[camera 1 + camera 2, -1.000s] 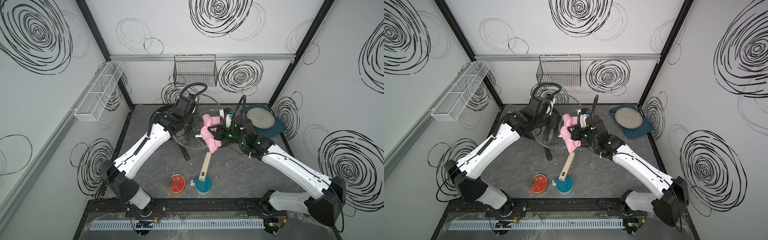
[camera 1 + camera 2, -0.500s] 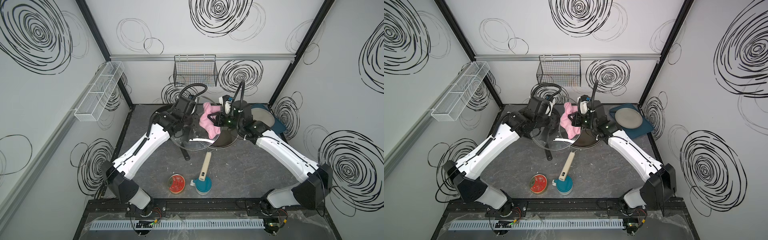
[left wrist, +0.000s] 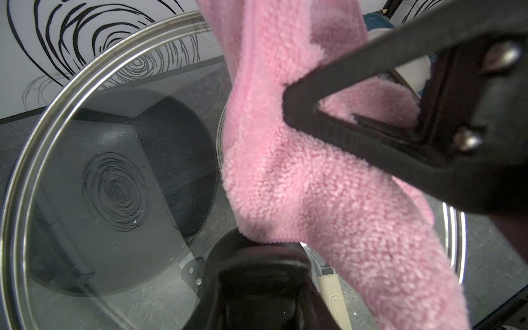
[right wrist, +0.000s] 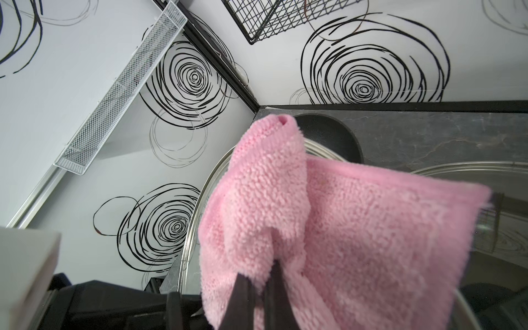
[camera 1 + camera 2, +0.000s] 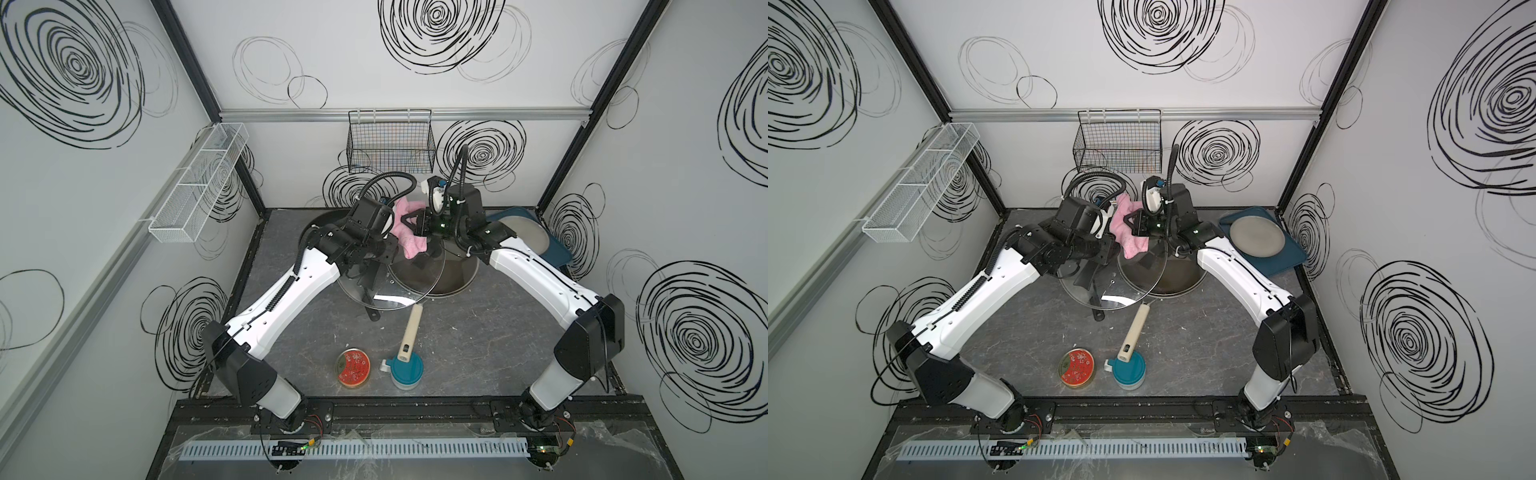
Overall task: Wipe the pot lid with a cloth
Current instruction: Wipe the pot lid.
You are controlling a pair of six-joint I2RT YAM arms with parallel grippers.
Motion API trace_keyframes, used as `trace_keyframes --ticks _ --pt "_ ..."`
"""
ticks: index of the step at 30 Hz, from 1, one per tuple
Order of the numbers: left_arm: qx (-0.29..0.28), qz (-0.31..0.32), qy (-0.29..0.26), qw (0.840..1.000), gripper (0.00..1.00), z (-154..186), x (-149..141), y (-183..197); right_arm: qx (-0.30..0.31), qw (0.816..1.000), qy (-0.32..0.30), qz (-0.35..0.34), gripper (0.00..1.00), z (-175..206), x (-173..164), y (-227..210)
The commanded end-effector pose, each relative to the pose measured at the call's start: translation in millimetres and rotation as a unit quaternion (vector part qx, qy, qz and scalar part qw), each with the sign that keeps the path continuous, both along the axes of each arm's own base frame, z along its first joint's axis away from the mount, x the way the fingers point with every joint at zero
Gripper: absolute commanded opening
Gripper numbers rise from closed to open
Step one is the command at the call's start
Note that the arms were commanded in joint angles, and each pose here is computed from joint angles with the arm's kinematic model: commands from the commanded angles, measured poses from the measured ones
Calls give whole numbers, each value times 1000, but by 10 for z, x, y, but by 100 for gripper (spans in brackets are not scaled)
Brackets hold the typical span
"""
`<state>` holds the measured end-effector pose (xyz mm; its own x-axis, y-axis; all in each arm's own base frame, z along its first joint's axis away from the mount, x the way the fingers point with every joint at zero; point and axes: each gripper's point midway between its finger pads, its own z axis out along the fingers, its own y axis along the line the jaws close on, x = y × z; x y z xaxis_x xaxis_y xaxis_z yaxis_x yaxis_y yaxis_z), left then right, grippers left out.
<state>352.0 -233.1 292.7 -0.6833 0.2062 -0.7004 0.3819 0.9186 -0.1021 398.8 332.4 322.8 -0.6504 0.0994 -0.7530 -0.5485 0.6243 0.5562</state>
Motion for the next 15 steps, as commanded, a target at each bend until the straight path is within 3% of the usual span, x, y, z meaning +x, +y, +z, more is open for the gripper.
trace_keyframes --ticks 1,15 --pt "-82 -15 -119 989 0 837 29 -48 -11 1000 1 0 0 -54 66 -8" --pt "-65 -42 -112 991 0 816 -53 -50 -26 999 1 46 0 -88 290 190"
